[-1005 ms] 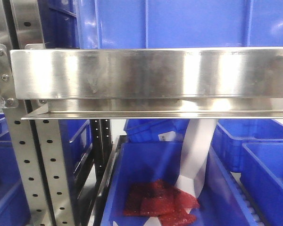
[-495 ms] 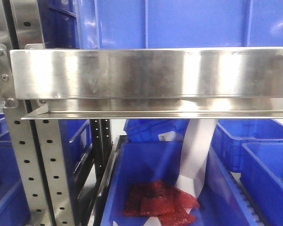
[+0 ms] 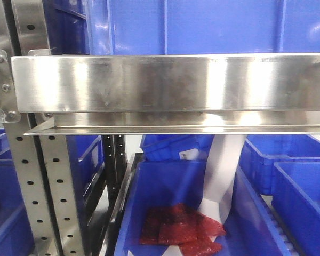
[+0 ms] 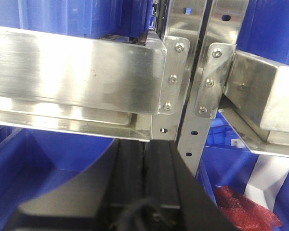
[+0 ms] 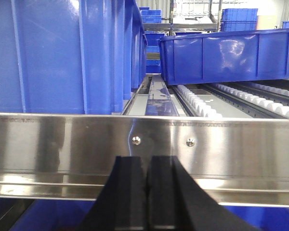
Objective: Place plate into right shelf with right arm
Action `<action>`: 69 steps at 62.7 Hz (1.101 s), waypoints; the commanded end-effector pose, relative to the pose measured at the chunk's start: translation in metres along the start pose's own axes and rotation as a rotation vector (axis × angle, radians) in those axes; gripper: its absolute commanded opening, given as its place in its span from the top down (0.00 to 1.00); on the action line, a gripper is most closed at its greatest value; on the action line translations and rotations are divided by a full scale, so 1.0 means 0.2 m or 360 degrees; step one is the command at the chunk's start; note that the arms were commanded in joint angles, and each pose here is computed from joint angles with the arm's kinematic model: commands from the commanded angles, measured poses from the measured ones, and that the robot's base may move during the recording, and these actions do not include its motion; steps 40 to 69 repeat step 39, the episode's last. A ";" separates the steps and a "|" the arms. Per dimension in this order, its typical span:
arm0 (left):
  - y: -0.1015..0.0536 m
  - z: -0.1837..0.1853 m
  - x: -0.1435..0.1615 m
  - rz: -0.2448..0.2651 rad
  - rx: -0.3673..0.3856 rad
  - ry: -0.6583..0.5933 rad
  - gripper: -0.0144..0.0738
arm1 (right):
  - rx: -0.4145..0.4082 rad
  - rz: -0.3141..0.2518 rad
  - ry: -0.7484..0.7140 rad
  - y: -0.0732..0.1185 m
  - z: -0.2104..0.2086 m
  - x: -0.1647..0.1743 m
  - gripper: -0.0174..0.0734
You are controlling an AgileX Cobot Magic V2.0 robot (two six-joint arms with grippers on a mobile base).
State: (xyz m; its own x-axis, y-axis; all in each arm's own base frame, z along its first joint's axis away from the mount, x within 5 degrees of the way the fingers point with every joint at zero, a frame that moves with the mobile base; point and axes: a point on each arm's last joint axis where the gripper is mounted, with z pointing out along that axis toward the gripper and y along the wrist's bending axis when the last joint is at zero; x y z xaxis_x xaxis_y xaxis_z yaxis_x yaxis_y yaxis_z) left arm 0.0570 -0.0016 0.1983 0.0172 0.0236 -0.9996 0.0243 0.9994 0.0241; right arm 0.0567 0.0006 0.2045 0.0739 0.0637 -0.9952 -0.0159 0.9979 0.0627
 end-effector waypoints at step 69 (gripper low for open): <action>0.01 0.00 -0.03 -0.0024 -0.0019 -0.0142 0.98 | 0.0012 -0.0017 -0.0209 0.00 -0.01 -0.08 0.75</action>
